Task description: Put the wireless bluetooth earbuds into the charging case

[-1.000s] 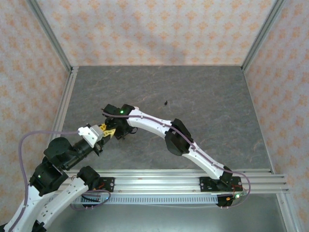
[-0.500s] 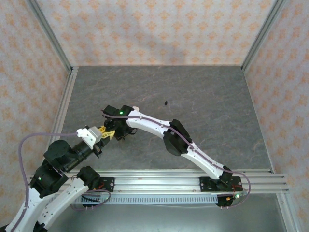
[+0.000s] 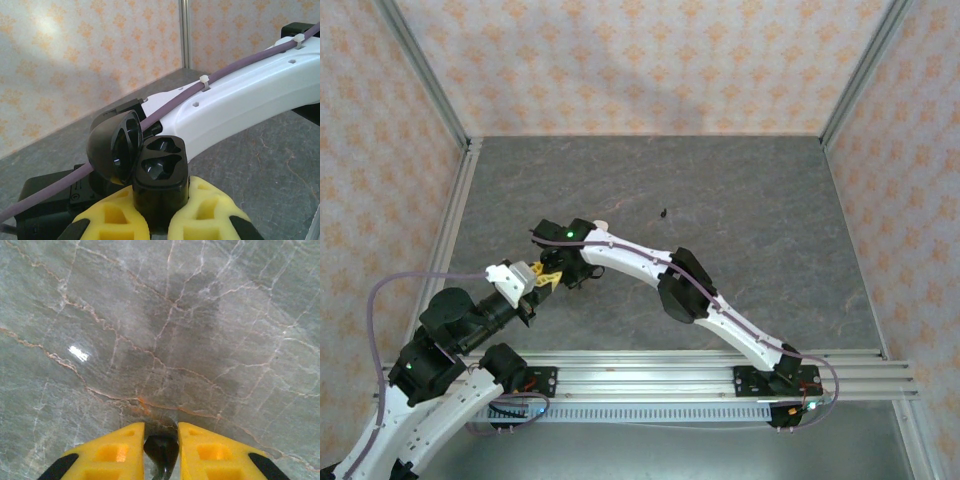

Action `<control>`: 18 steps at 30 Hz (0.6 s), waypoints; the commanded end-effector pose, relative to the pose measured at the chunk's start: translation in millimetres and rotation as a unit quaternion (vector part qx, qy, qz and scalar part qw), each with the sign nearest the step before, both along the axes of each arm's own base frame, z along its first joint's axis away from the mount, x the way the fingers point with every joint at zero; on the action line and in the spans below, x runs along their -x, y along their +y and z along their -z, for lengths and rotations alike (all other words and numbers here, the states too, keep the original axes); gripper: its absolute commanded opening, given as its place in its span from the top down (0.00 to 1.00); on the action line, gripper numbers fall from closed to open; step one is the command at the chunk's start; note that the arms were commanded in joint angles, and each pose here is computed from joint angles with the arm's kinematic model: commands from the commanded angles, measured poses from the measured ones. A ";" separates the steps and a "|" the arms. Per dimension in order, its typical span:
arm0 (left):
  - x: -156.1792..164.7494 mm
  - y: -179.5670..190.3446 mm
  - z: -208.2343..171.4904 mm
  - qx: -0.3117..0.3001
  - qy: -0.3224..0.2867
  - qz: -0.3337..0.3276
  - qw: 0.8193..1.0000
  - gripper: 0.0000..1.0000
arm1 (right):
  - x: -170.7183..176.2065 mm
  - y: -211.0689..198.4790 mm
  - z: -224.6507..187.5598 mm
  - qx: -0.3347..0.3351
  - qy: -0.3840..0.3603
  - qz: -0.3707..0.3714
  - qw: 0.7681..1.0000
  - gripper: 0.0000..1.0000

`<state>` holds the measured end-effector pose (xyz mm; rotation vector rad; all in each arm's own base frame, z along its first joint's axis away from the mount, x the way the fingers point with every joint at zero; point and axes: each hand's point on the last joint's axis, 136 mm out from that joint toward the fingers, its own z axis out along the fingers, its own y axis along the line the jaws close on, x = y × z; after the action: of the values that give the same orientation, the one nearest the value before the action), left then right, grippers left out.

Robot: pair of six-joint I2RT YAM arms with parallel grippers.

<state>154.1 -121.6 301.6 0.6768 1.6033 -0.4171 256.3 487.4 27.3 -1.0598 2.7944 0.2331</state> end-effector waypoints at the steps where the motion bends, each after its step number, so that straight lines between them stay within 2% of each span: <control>1: -3.0 -1.2 -6.3 0.019 -0.006 -0.003 1.000 1.00 | 15.3 -17.5 -5.7 0.044 0.003 -0.007 0.999 0.81; 9: -7.6 -14.8 -7.8 0.048 -0.002 0.020 0.999 1.00 | -0.1 -46.3 -25.9 0.040 -0.026 0.017 0.999 0.86; 18: -21.3 -25.8 -15.3 0.122 -0.016 0.024 0.992 1.00 | -32.7 -99.7 -66.2 -0.035 -0.078 0.105 0.991 0.91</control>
<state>172.6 -143.1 293.2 0.5941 1.5744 -0.5566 266.2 388.2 51.1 -0.8636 2.8461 0.1232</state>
